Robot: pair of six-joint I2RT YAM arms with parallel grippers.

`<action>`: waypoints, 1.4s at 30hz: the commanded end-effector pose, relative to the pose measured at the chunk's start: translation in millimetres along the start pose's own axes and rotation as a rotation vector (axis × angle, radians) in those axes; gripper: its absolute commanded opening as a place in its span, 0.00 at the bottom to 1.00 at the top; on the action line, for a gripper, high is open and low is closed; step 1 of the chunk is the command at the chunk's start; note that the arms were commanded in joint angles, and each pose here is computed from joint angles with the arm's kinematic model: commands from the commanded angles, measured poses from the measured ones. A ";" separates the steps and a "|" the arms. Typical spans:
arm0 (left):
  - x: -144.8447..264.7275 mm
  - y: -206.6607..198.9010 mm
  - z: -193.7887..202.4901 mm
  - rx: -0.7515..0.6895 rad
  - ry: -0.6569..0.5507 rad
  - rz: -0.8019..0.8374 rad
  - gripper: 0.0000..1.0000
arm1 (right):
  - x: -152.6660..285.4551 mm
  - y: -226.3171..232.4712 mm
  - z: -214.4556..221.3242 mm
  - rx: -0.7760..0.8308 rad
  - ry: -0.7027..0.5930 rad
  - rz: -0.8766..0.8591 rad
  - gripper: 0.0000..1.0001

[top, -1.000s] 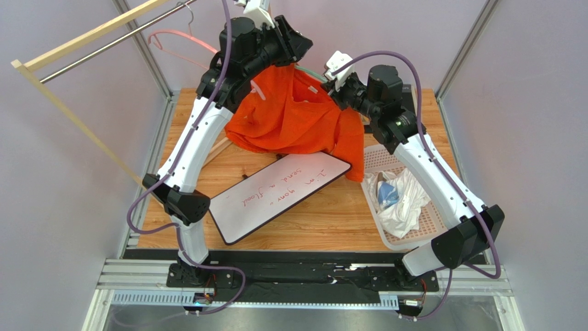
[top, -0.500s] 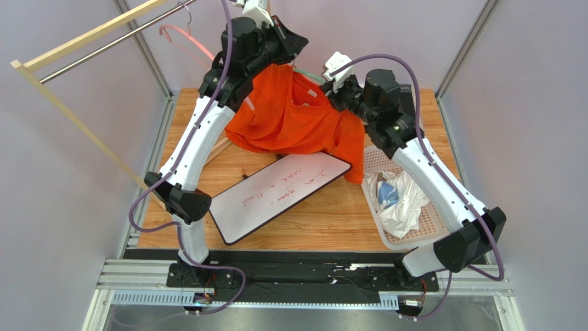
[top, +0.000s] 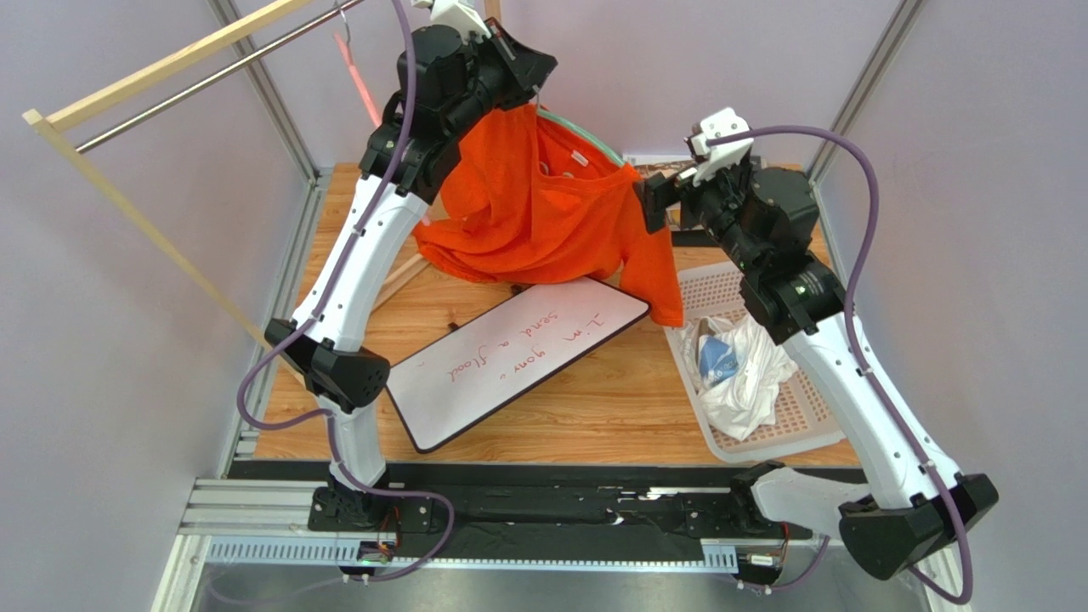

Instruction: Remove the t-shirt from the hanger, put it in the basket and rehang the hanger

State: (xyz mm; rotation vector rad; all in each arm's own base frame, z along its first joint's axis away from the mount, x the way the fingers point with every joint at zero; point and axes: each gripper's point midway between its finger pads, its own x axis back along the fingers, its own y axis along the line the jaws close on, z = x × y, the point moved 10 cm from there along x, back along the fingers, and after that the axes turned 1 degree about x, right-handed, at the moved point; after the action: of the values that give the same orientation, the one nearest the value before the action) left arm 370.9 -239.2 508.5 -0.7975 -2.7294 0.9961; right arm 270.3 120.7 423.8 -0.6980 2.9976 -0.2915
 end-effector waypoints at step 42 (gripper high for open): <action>6.7 7.7 -74.0 0.319 -0.532 -0.225 0.00 | 69.9 -11.8 122.7 -0.474 0.216 0.553 0.00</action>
State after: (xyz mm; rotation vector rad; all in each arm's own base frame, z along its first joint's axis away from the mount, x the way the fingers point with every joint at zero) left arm 397.4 -203.7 523.5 -0.1972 -2.8601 1.4011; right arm 223.5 78.4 308.8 -0.1698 3.3304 0.3385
